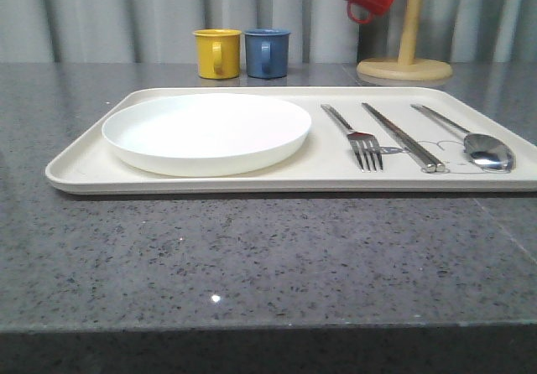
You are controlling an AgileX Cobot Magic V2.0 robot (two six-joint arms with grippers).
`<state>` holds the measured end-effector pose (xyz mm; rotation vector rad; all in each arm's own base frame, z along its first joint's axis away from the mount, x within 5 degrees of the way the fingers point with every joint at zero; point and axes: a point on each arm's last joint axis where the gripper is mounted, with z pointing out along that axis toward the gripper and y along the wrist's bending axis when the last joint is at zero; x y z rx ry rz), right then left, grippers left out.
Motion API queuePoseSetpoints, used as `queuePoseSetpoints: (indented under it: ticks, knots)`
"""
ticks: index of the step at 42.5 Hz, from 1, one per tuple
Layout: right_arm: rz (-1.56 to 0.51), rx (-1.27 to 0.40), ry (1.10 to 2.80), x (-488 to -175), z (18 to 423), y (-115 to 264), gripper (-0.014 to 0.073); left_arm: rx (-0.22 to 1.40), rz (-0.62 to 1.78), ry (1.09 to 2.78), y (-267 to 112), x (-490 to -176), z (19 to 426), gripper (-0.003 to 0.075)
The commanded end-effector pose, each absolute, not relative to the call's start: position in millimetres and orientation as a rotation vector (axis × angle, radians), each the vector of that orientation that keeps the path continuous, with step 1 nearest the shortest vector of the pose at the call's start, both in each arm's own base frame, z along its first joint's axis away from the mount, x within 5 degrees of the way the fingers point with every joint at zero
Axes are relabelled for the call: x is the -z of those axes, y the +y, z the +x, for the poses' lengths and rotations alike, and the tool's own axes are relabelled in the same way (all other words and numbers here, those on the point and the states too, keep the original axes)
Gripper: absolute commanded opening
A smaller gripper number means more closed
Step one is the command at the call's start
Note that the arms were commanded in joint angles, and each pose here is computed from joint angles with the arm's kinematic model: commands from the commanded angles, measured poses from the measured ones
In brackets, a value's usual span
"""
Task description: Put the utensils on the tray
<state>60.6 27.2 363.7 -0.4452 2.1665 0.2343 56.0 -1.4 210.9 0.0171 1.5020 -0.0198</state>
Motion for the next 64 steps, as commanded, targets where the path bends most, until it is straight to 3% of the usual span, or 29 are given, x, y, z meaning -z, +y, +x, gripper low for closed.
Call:
queuePoseSetpoints:
  ticks: [1,38,45,56,64]
  knots:
    - [-0.434,-0.237,2.090,-374.2,63.4,27.9,-0.0067,0.027,0.012,1.403,-1.1,-215.9,53.8,-0.0020]
    - [-0.434,-0.237,2.090,-374.2,63.4,27.9,-0.0067,0.027,0.012,1.403,-1.1,-215.9,53.8,-0.0020]
    - [-0.350,-0.189,1.985,-366.5,59.9,21.1,-0.0067,0.027,0.012,1.403,-1.1,-215.9,53.8,-0.0020]
    - [-0.095,-0.053,1.549,-310.0,51.8,5.7,-0.0067,0.027,0.012,1.403,-1.1,-215.9,53.8,-0.0020]
    - [-0.035,0.002,1.436,-252.3,50.8,1.3,-0.0067,0.027,0.012,1.403,-1.1,-215.9,53.8,-0.0020]
